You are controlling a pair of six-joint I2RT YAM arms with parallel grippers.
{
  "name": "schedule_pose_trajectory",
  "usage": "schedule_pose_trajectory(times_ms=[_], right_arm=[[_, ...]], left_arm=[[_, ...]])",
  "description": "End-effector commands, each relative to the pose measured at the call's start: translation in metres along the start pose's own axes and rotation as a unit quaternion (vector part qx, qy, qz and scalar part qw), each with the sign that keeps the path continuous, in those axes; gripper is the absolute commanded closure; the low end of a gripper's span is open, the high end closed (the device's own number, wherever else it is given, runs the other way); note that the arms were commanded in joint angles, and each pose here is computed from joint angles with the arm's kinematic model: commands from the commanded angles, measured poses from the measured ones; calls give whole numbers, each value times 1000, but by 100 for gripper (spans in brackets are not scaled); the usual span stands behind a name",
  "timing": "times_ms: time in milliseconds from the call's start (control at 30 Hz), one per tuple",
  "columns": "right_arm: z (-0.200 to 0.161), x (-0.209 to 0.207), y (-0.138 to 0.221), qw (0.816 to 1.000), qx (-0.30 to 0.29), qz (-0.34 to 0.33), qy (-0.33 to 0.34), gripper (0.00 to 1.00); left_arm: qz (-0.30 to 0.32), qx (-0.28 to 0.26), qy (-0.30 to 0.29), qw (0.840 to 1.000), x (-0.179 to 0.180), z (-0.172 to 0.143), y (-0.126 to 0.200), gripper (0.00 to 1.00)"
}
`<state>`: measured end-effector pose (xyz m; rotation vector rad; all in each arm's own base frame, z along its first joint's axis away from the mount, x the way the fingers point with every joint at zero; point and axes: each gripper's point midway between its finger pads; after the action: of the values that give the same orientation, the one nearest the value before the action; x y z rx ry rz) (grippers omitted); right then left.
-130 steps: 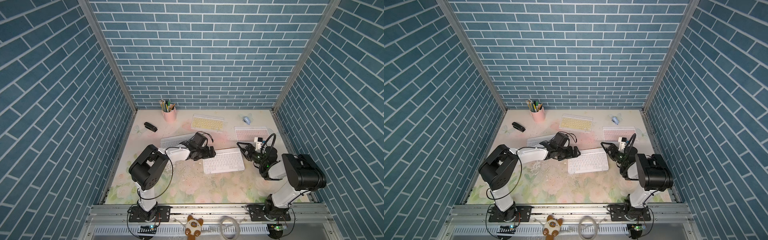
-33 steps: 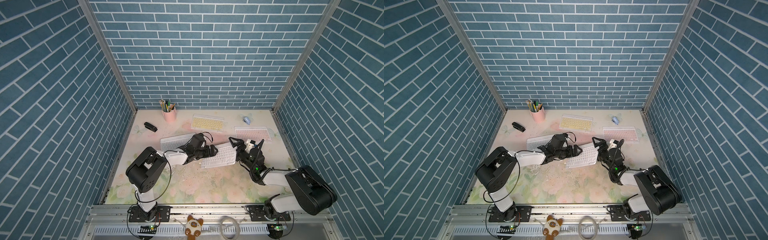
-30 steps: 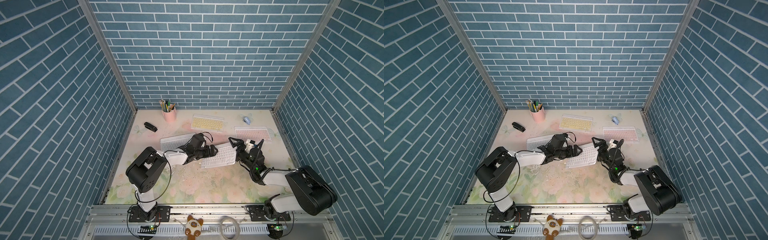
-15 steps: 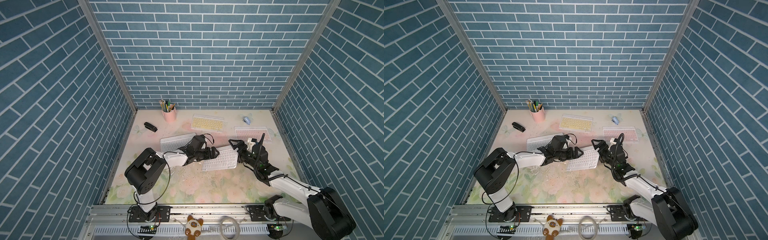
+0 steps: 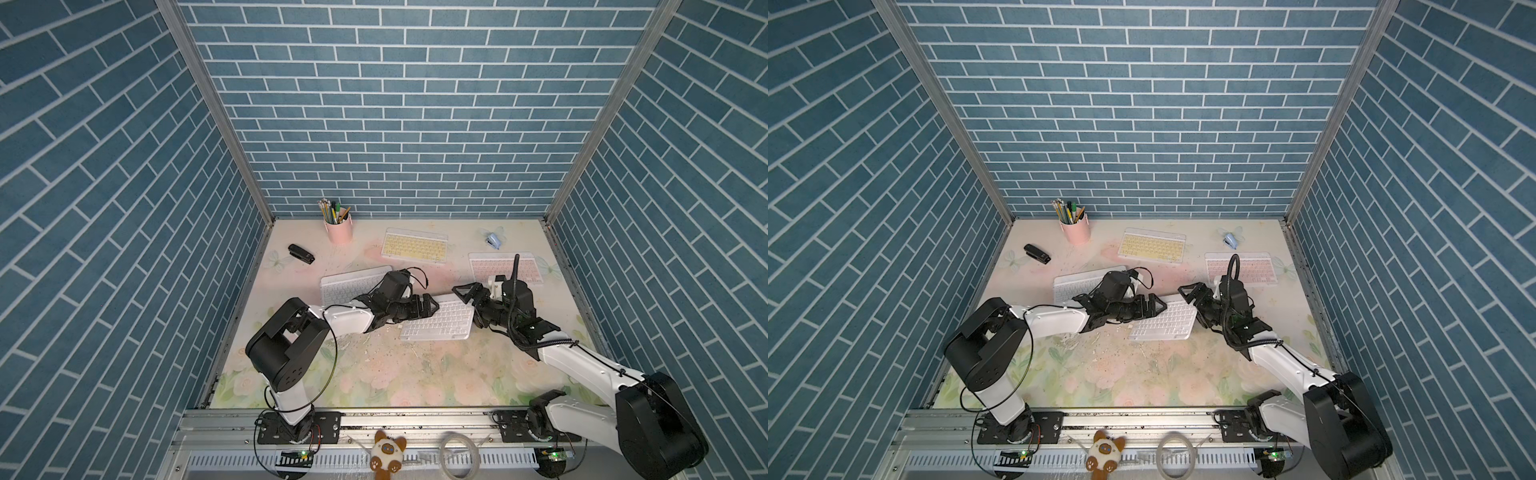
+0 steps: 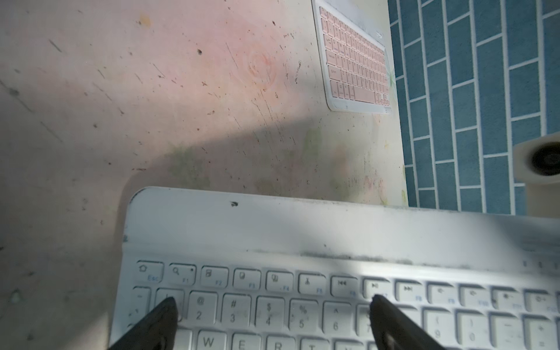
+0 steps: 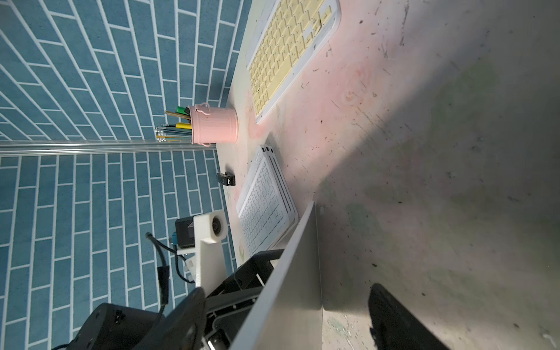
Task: Stack the numeric keypads
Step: Pick up the numeric keypad from the center of the board.
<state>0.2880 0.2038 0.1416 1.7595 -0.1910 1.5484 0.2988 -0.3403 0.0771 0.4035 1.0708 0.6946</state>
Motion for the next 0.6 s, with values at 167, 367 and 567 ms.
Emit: schedule_pose_trajectory(times_ms=[167, 367, 567], right_arm=[[-5, 6, 13, 999, 28, 13, 12, 16], [-8, 12, 12, 998, 39, 41, 5, 17], [-10, 0, 7, 999, 47, 23, 1, 25]], left_arm=[[-5, 0, -6, 1000, -4, -2, 3, 0], [-6, 2, -6, 1000, -4, -2, 0, 0], [-6, 2, -5, 1000, -5, -1, 1, 1]])
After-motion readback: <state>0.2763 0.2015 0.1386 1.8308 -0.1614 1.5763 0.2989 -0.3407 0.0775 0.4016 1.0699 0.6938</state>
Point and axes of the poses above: each gripper's point midway between its finger pads, its own y axis back along the fingers, its own x axis along the line the jaws close on, z = x × y, and after that the axes turned 6 degrees about -y, right-handed
